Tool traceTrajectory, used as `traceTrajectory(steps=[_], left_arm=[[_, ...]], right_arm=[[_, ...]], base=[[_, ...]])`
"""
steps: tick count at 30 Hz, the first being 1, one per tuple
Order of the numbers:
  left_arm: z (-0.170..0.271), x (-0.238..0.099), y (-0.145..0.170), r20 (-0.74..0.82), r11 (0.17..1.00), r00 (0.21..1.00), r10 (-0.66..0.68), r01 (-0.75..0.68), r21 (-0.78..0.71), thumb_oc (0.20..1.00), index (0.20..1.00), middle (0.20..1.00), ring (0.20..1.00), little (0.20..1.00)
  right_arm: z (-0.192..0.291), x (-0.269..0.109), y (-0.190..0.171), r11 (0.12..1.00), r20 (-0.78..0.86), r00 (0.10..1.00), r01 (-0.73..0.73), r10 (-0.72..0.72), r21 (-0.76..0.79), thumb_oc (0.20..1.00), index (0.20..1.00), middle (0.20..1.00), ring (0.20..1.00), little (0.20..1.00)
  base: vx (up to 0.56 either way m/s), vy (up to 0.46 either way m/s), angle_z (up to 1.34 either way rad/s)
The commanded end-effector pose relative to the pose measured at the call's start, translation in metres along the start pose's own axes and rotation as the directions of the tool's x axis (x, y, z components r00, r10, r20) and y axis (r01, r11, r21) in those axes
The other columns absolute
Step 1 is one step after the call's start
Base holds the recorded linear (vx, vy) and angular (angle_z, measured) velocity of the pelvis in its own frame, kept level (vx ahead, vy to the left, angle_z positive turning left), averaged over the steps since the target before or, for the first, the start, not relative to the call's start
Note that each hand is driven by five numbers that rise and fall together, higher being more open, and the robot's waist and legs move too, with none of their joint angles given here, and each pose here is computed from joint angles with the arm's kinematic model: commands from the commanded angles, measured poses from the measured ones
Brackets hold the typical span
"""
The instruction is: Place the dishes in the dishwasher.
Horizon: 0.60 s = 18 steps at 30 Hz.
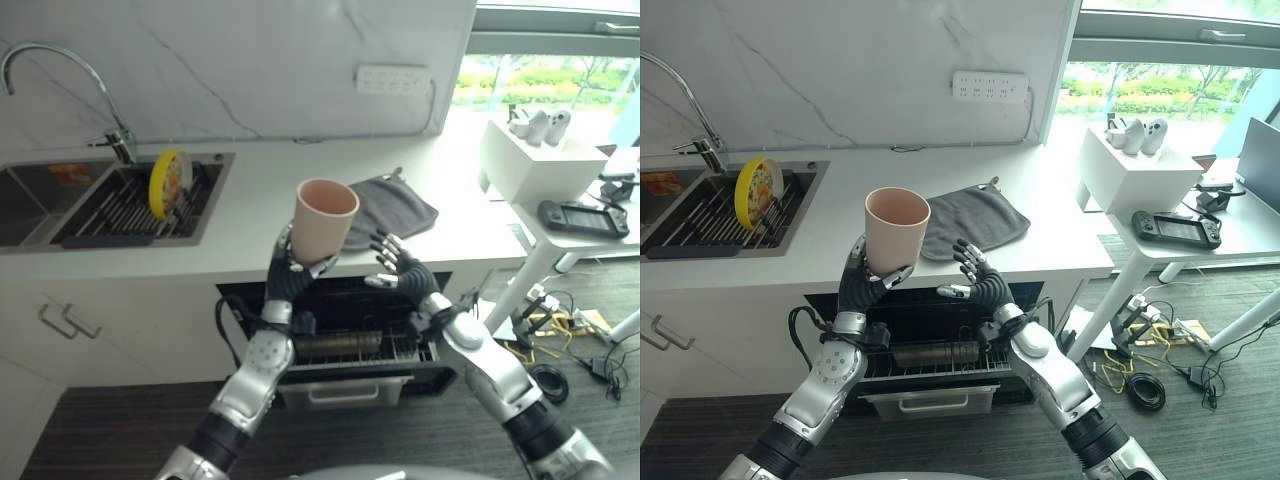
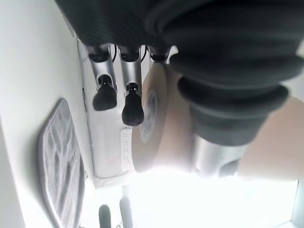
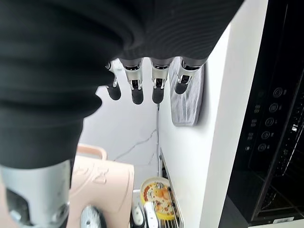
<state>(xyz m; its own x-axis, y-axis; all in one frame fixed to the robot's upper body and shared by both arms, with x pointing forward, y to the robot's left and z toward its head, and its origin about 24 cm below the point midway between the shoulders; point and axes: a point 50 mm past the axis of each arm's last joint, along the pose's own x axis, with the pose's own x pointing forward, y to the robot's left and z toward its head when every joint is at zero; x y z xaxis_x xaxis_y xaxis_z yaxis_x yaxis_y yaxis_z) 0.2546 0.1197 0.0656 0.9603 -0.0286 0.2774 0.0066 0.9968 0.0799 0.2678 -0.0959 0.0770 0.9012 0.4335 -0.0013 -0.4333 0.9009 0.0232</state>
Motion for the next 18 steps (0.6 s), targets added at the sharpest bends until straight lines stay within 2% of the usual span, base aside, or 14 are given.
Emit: traceTrajectory(steps=[1, 18], left_arm=[[0.027, 0.027, -0.016, 0.163, 0.998, 0.985, -0.055, 0.056, -0.001, 0.200, 0.200, 0.200, 0.200, 0.200], [-0.005, 0.009, -0.025, 0.021, 0.994, 0.994, -0.105, 0.105, 0.010, 0.200, 0.200, 0.200, 0.200, 0.200]], right_arm=[[0.046, 0.021, 0.008, 0.999, 0.194, 0.980, -0.052, 0.050, 0.006, 1.000, 1.000, 1.000, 1.000, 1.000], [0.073, 0.023, 0.018, 0.997, 0.287, 0.955, -0.070, 0.073, -0.019, 1.000, 1.000, 1.000, 1.000, 1.000]], base=[[0.00, 0.000, 0.00], [0.00, 0.000, 0.00]])
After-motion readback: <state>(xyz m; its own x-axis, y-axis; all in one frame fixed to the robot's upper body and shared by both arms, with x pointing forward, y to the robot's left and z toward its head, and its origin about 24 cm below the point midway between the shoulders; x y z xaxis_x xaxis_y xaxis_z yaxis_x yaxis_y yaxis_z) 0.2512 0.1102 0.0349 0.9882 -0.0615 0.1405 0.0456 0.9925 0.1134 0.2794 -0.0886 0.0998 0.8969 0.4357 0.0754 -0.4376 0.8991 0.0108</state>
